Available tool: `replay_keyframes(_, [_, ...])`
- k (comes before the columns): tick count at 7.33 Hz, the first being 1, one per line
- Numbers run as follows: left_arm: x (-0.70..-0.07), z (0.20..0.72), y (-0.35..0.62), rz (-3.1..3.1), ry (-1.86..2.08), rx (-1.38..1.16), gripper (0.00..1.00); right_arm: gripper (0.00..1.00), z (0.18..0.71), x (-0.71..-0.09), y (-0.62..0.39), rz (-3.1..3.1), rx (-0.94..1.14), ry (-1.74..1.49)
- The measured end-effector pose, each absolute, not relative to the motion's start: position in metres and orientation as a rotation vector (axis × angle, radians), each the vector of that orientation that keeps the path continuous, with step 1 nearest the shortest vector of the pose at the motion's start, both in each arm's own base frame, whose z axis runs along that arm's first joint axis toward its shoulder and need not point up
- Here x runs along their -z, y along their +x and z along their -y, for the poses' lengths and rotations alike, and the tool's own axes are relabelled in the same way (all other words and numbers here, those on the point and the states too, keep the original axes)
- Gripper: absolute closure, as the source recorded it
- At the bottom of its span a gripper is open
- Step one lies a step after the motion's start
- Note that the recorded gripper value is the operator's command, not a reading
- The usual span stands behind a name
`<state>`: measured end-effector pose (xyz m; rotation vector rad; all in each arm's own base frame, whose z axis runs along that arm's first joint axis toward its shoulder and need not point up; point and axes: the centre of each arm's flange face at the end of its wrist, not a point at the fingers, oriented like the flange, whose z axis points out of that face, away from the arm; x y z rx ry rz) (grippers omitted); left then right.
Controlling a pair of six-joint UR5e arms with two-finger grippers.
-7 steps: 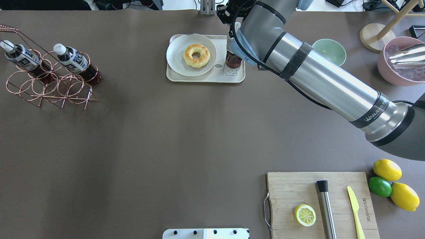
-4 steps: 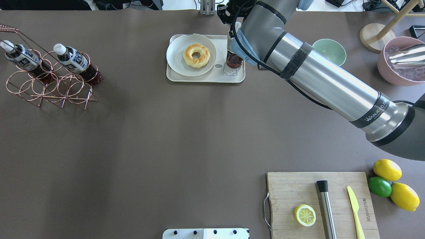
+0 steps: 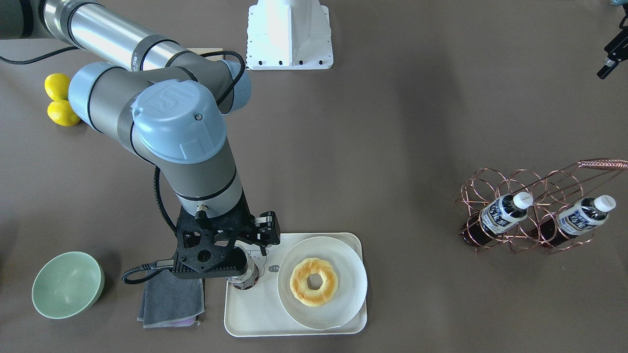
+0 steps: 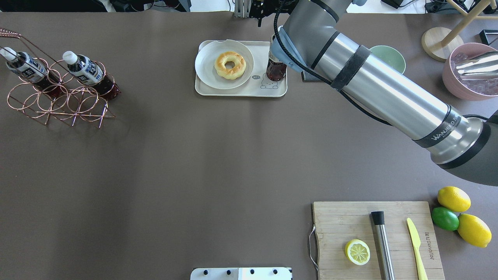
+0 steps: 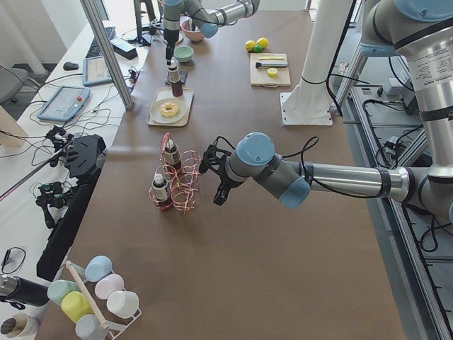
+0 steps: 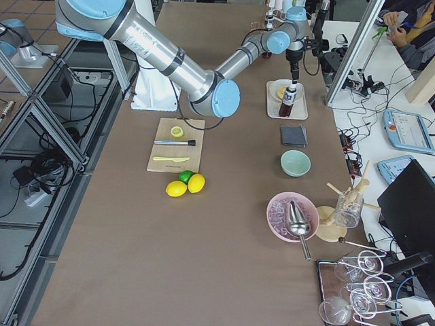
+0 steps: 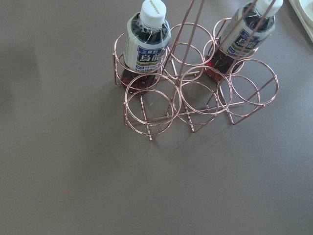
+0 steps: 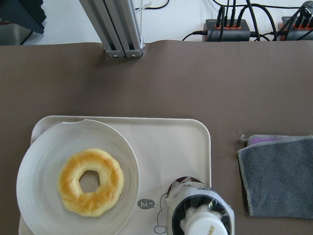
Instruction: Place tea on tray
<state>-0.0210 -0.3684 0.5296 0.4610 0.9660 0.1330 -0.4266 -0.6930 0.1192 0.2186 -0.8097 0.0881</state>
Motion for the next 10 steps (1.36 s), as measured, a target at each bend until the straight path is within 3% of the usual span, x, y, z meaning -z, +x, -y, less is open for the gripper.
replay_keyframes(2, [-0.534, 0.369, -0.023, -0.969, 0.451, -0.124, 0.03, 0.0, 0.69, -0.113, -0.392, 0.857, -0.094, 0.222])
replay_keyframes(4, [-0.544, 0.37, -0.024, -0.955, 0.44, -0.114, 0.03, 0.0, 0.669, -0.156, -0.338, 0.871, -0.073, 0.219])
replay_keyframes(10, [-0.61, 0.407, -0.062, -0.853, 0.288, -0.102, 0.03, 0.0, 0.534, -0.414, -0.101, 0.721, 0.171, 0.205])
